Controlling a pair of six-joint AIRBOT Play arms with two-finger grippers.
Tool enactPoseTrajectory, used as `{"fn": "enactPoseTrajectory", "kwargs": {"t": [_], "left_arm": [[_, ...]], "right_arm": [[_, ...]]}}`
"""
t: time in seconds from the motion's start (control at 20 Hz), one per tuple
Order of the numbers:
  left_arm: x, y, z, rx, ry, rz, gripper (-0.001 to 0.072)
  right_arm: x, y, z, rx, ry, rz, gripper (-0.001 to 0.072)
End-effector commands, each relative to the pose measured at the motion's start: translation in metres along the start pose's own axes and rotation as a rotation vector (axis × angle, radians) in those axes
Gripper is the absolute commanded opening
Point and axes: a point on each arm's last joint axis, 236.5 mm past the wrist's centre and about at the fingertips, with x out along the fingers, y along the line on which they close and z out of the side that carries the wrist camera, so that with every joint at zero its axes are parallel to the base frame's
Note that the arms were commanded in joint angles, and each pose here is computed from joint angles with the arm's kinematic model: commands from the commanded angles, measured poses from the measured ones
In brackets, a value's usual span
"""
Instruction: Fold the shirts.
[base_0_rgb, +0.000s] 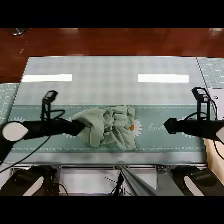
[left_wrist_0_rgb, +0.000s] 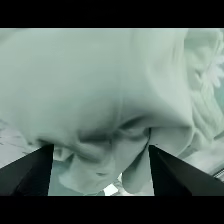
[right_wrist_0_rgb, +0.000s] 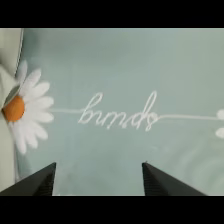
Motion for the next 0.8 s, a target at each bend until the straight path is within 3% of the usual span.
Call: {"fn": "enactPoseTrajectory", "kwargs": {"t": [0.0, 0.15, 0.25, 0.3, 0.45, 0.6, 0.75], "left_arm": [[-0.052, 0.010, 0.040, -0.032, -0.047, 0.077, 0.0701], [-0.116, 0.051, 0.091, -0.178, -0.237, 0.237, 0.0700], [-0.111, 0.065, 0.082, -0.337, -0.226, 0.207, 0.0700], [-0.090, 0.056, 0.071, -0.392, -0.165, 0.113, 0.0699], [-0.040, 0.010, 0.075, -0.331, -0.129, -0.228, 0.0699], [-0.007, 0.007, 0.081, -0.267, -0.084, -0.250, 0.0699], [0.032, -0.001, 0.051, -0.136, 0.140, -0.216, 0.0700]], "right_arm": [[0.008, -0.061, 0.023, -0.014, 0.022, -0.205, 0.0620], [-0.004, -0.144, 0.003, 0.170, 0.100, -0.401, 0.0620], [0.013, -0.145, -0.027, 0.330, 0.154, -0.302, 0.0620], [0.029, -0.128, -0.039, 0.362, 0.176, -0.189, 0.0620], [0.060, -0.064, -0.052, 0.382, 0.190, 0.094, 0.0620], [0.065, -0.039, -0.059, 0.322, 0.220, 0.146, 0.0620], [0.068, -0.018, -0.063, 0.259, 0.244, 0.167, 0.0620]]}}
